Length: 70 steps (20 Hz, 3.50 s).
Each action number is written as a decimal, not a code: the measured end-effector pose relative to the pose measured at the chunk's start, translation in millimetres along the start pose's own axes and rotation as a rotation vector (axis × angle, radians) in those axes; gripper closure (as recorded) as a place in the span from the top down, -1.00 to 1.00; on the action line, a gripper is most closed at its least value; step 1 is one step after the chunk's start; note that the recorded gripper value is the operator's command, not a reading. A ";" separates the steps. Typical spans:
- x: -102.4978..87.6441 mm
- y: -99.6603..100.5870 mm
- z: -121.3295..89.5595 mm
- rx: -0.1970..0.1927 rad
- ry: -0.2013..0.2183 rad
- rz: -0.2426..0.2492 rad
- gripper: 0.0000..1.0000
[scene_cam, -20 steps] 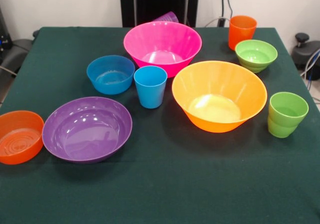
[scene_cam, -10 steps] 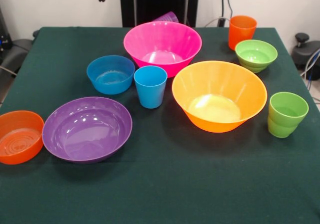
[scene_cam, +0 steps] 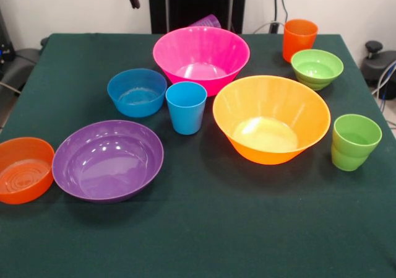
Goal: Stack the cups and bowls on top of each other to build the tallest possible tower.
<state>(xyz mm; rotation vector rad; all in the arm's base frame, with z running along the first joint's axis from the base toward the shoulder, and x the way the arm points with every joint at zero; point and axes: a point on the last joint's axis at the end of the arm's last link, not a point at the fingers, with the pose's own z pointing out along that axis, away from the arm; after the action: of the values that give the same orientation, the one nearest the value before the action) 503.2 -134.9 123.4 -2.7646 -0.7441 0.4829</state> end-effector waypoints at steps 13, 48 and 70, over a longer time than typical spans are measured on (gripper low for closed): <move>-31.6 35.9 5.1 -0.016 0.023 0.060 1.00; -119.4 212.0 -55.6 -0.300 0.087 -0.424 1.00; -32.1 245.8 -137.0 -0.449 0.184 -0.560 1.00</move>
<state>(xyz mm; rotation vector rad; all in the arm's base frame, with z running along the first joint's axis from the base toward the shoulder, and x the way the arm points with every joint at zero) 636.7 -377.8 181.2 -2.7283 -1.6695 -0.0621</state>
